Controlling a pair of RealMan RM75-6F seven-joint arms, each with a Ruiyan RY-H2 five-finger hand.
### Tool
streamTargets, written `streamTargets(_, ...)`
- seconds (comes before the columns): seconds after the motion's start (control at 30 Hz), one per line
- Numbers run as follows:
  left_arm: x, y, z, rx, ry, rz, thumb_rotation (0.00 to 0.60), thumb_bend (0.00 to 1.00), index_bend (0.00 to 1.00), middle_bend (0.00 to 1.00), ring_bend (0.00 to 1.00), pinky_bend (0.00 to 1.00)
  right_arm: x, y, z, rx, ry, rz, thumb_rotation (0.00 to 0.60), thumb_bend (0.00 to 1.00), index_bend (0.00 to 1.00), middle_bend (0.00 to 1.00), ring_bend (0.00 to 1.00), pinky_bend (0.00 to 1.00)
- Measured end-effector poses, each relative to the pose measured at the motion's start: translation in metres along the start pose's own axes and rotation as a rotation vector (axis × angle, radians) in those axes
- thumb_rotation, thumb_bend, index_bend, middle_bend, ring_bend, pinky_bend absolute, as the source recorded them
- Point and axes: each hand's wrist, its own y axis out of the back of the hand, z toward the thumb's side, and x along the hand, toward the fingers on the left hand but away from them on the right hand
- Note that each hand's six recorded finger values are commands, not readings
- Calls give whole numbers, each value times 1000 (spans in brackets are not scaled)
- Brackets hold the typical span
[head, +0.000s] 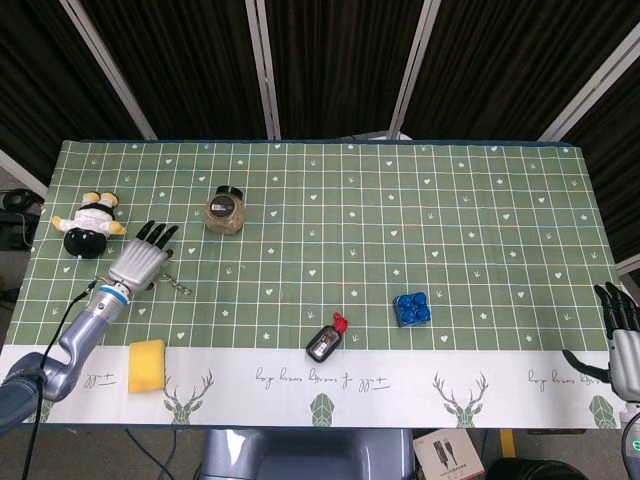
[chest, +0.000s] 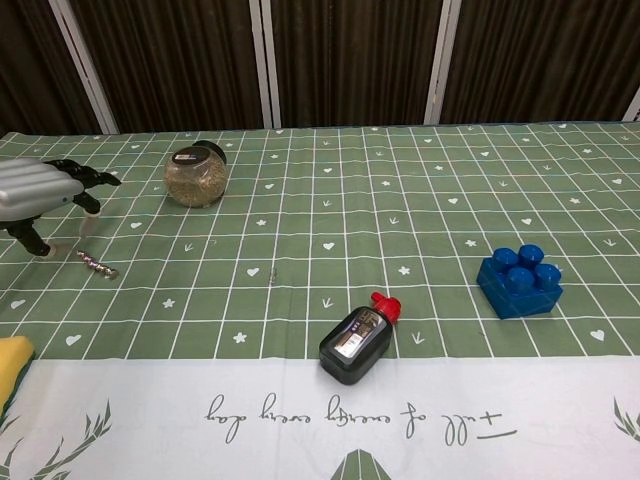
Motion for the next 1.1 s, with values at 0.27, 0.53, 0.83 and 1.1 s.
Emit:
streamTargets(0.27, 2, -7, 11, 8, -15, -14, 600, 312, 484, 0, 0, 0, 0, 1, -1, -3, -3, -4, 600, 103, 61, 0, 0, 120)
streamTargets(0.53, 3, -9, 9, 10, -4, -16, 600, 318, 503, 0, 0, 0, 0, 1, -1, -4, -4, -5, 600, 101, 61, 0, 0, 120)
streamTargets(0.83, 5, -12, 13, 15, -7, -21, 600, 323, 509, 0, 0, 0, 1, 1, 0, -4, 0, -6, 600, 101, 62, 0, 0, 120)
streamTargets(1.1, 4, -10, 15, 17, -14, -8, 600, 412, 587, 0, 0, 0, 1, 1, -1, -8, -5, -5, 600, 101, 62, 0, 0, 120)
